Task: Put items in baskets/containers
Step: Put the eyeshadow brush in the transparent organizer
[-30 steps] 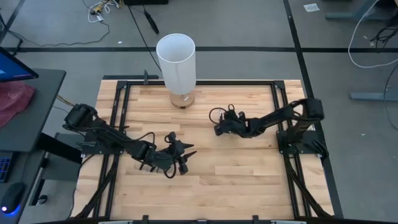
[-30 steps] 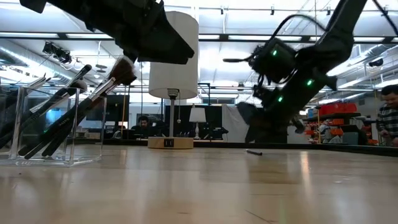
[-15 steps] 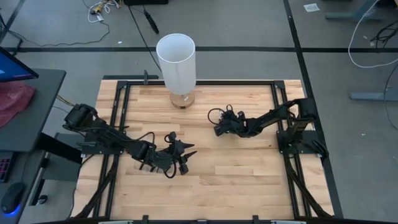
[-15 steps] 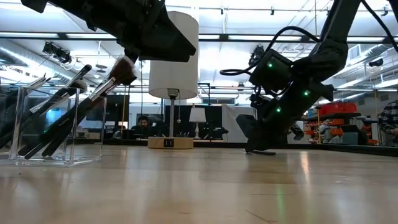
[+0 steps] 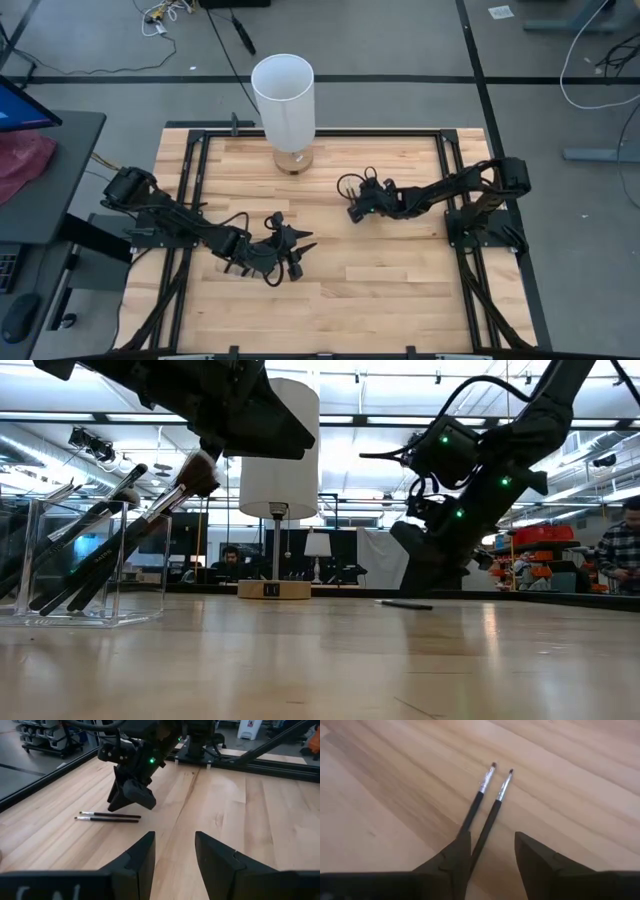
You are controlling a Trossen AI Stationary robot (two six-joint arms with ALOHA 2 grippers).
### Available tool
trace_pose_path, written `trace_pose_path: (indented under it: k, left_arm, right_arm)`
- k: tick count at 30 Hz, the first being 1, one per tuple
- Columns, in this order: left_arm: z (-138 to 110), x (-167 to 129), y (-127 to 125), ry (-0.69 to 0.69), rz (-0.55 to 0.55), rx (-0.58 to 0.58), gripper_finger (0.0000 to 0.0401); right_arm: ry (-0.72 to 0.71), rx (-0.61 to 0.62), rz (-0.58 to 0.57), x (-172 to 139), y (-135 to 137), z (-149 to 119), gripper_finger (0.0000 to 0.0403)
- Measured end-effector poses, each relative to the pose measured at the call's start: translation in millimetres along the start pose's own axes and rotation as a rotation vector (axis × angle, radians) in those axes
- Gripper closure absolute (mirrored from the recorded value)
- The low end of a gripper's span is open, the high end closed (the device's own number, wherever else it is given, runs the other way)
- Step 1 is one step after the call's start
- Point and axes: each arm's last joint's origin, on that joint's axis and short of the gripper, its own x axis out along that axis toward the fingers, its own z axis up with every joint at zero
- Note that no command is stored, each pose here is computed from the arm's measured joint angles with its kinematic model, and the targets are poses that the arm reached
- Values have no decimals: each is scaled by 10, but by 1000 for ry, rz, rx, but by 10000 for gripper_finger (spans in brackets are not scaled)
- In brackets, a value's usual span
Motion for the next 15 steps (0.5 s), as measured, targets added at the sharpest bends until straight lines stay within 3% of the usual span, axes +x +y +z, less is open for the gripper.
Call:
trace_pose_path:
  k: [6,15]
  left_arm:
    - [0,0,0,0,0,0,259]
    - [0,0,0,0,0,0,259]
  right_arm:
    - [-7,7,-11,58,-9,-8,232]
    - [-150,0,40,203,97,47,187]
